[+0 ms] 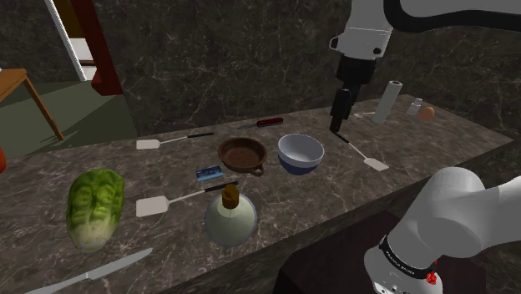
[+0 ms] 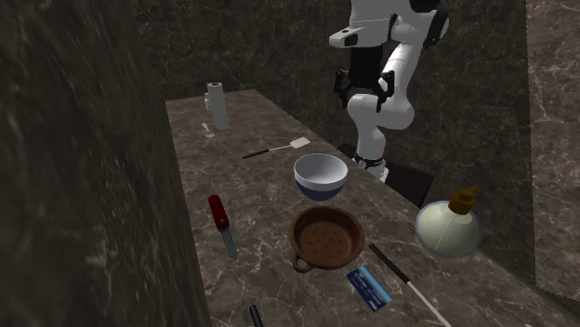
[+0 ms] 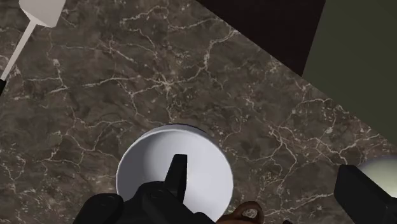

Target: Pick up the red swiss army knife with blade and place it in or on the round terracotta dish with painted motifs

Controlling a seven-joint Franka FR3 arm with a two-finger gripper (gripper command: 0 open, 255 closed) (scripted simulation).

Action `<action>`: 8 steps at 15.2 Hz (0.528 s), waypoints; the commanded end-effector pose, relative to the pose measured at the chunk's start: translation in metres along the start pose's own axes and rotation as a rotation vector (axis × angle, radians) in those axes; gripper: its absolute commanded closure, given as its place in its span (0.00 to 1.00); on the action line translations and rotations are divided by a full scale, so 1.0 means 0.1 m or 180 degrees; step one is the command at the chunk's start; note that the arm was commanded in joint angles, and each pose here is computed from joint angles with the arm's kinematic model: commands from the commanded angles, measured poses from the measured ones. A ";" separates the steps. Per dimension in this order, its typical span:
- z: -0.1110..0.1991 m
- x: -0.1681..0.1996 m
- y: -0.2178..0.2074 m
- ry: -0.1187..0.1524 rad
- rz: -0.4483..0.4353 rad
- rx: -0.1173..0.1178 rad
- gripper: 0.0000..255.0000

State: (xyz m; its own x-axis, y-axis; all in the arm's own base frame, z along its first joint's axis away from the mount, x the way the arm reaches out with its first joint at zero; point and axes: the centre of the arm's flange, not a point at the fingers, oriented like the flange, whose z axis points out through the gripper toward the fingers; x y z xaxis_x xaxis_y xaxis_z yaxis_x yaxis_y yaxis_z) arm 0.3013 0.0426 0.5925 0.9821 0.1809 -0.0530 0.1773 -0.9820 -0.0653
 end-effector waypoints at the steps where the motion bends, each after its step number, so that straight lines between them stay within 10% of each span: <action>1: 0.00 0.00 0.00 0.0000 0.0000 0.0000 0.00; 8: 0.34 0.55 0.64 -0.0016 -0.0517 -0.0058 0.00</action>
State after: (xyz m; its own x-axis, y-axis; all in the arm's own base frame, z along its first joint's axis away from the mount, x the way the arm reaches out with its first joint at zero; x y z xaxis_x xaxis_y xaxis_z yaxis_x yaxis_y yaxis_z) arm 0.3537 -0.0027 0.5568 0.9486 0.3125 -0.0499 0.3097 -0.9491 -0.0579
